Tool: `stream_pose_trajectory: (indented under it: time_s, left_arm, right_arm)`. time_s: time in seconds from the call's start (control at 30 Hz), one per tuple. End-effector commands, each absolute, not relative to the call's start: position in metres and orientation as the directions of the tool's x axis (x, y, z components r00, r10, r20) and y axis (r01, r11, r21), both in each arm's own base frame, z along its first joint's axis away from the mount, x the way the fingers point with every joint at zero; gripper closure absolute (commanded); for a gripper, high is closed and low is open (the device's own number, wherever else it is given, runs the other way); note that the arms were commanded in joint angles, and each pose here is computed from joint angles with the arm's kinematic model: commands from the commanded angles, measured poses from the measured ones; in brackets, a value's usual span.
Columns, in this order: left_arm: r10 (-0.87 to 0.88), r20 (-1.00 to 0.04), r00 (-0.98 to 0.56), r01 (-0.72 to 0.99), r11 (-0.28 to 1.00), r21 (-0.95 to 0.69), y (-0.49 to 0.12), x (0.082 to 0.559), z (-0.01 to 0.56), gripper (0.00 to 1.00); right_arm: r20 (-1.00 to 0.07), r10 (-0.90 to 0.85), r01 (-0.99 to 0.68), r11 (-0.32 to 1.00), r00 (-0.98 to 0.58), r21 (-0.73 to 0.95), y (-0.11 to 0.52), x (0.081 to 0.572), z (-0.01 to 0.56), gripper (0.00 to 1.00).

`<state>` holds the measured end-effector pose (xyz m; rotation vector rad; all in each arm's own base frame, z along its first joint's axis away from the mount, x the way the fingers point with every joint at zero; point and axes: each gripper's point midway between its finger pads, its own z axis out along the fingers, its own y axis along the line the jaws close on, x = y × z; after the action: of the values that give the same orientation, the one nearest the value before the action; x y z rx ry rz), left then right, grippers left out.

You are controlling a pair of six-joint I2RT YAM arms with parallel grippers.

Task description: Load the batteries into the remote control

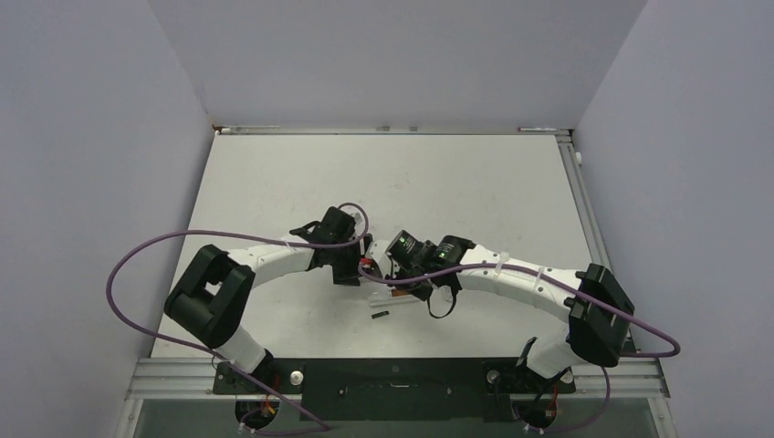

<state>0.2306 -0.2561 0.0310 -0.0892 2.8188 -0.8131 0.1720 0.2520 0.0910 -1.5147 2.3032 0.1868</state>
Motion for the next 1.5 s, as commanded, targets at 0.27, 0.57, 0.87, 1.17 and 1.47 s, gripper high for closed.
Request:
stream_pose_trajectory:
  time_s: [0.27,0.57,0.87,1.17,1.47]
  left_arm:
    - [-0.159,-0.156,-0.975,-0.066,0.874,-0.482,-0.229,0.204,0.045,0.33]
    - [-0.167,-0.085,-0.982,-0.091,0.822,-0.562,-0.244,0.193,0.044,0.3]
    - [-0.171,-0.069,-0.983,-0.099,0.805,-0.585,-0.259,0.204,0.033,0.3]
    - [-0.171,-0.067,-0.983,-0.098,0.799,-0.593,-0.272,0.217,0.032,0.32]
    - [-0.17,-0.07,-0.983,-0.097,0.803,-0.588,-0.278,0.226,0.03,0.33]
  right_arm:
    - [-0.349,-0.934,-0.952,0.166,-0.069,-0.257,0.255,0.207,0.103,0.92]
    - [-0.342,-0.939,-0.957,0.125,-0.029,-0.262,0.258,0.214,0.099,0.92]
    - [-0.301,-0.954,-0.956,0.092,-0.004,-0.277,0.254,0.218,0.096,0.92]
    - [-0.304,-0.953,-0.964,0.066,0.016,-0.258,0.252,0.211,0.094,0.92]
    - [-0.293,-0.953,-0.978,-0.007,0.07,-0.21,0.256,0.197,0.085,0.92]
